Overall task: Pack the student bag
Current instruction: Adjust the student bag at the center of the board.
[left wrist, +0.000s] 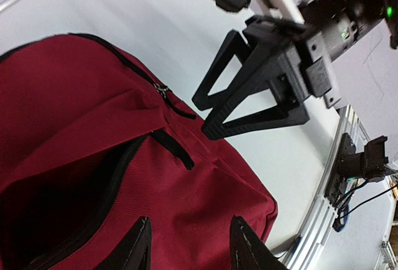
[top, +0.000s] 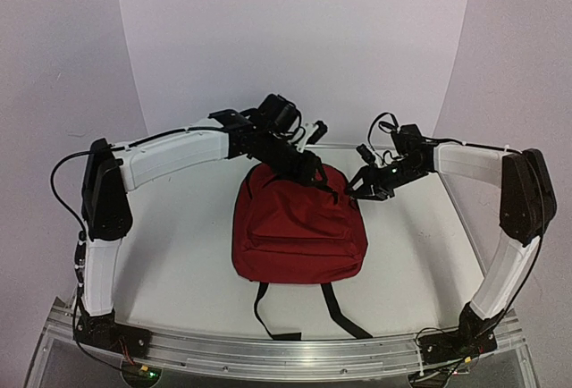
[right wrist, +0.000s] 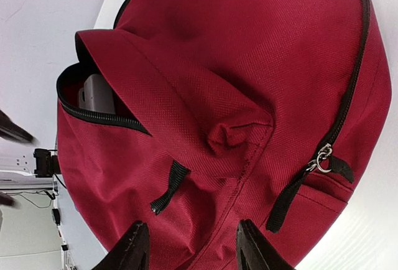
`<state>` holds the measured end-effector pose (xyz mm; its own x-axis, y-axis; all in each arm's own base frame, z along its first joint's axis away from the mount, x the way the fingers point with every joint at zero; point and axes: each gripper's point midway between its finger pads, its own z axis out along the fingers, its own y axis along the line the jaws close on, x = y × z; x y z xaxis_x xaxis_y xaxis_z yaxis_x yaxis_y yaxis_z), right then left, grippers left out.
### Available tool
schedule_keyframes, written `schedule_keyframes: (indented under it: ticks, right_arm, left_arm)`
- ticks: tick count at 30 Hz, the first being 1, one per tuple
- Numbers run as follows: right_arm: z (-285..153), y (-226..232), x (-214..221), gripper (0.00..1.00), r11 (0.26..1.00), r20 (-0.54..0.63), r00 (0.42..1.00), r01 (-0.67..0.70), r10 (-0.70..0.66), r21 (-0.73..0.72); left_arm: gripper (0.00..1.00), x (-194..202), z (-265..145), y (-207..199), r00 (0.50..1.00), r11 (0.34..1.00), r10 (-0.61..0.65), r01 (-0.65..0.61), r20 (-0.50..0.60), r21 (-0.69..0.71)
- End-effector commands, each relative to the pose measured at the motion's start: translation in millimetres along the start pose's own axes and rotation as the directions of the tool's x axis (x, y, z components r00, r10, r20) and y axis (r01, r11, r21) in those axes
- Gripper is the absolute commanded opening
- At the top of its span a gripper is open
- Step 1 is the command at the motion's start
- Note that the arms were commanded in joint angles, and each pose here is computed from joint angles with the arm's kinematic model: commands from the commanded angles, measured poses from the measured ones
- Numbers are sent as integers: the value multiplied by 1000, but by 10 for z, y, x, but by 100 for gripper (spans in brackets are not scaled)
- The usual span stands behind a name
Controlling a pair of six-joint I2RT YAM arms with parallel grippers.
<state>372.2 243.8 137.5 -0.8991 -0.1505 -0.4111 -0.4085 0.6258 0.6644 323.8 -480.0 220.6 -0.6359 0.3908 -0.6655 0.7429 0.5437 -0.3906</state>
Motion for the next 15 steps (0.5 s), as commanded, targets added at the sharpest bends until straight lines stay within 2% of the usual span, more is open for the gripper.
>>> schedule_keyframes:
  ticks: [1,7,15]
  right_arm:
    - [66,-34,-42,47,999,24,1000,-6,7,-31]
    - [216,-133,-2,45,997,8,999,-49,50,-63]
    - [327,-134,40,42,988,-12,996,-93,92,-120]
  left_arm:
    - [43,-4,162,-139,999,998,-18,19,-28,55]
    - [47,93,453,-44,994,995,-85,88,-65,53]
    - [48,113,670,1,990,990,-119,124,-73,67]
